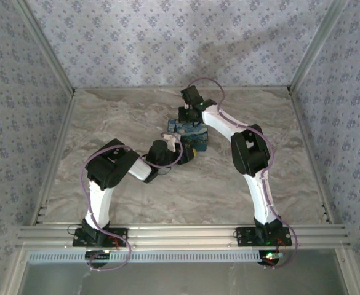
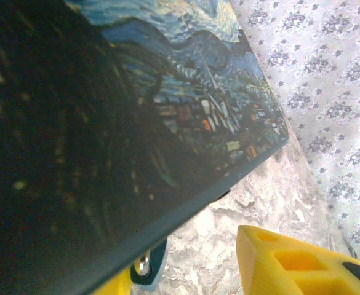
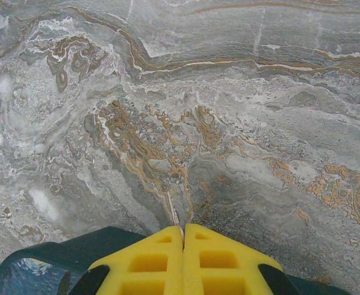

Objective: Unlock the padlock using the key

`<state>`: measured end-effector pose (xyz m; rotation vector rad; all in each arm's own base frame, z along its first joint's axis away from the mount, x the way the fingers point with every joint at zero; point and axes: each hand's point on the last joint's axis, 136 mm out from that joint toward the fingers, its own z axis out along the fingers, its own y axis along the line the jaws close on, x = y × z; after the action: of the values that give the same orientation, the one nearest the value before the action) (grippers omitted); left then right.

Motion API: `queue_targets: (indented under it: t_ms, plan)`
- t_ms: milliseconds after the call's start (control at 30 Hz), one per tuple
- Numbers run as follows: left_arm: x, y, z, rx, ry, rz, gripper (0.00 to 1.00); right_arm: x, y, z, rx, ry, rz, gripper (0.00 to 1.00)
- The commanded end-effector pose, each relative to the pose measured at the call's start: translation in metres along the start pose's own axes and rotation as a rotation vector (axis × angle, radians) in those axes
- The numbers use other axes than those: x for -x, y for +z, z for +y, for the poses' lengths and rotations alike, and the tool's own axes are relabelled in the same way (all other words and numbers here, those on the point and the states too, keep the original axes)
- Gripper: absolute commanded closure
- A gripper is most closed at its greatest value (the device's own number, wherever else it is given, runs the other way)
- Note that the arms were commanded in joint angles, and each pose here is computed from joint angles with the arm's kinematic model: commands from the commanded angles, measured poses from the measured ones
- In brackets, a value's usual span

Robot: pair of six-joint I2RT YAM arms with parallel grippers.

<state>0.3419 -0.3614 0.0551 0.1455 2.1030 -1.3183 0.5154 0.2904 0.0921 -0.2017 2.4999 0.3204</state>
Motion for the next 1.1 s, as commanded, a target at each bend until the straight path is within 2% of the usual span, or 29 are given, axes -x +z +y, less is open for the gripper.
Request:
queue_targets:
  t_ms: [0,133,533,733,867,1067]
  plan:
    - [-0.035,0.002,0.033,0.117,-0.065,0.105,0.54,-0.084,0.022,-0.008,-0.045,-0.016,0.266,1.00]
    - [-0.041,0.007,0.035,0.123,-0.084,0.141,0.54,-0.086,0.022,-0.008,-0.046,-0.015,0.268,1.00]
    - [-0.045,0.001,0.057,0.212,-0.120,0.099,0.61,-0.087,0.022,-0.008,-0.044,-0.015,0.267,1.00]
    - [-0.044,-0.001,0.054,0.211,-0.106,0.062,0.46,-0.088,0.023,-0.008,-0.045,-0.015,0.271,1.00]
    - [-0.045,0.002,0.047,0.185,-0.090,0.058,0.45,-0.088,0.022,-0.008,-0.046,-0.015,0.271,1.00]
    - [-0.051,0.002,0.053,0.229,-0.119,0.056,0.45,-0.088,0.021,-0.007,-0.044,-0.015,0.271,1.00]
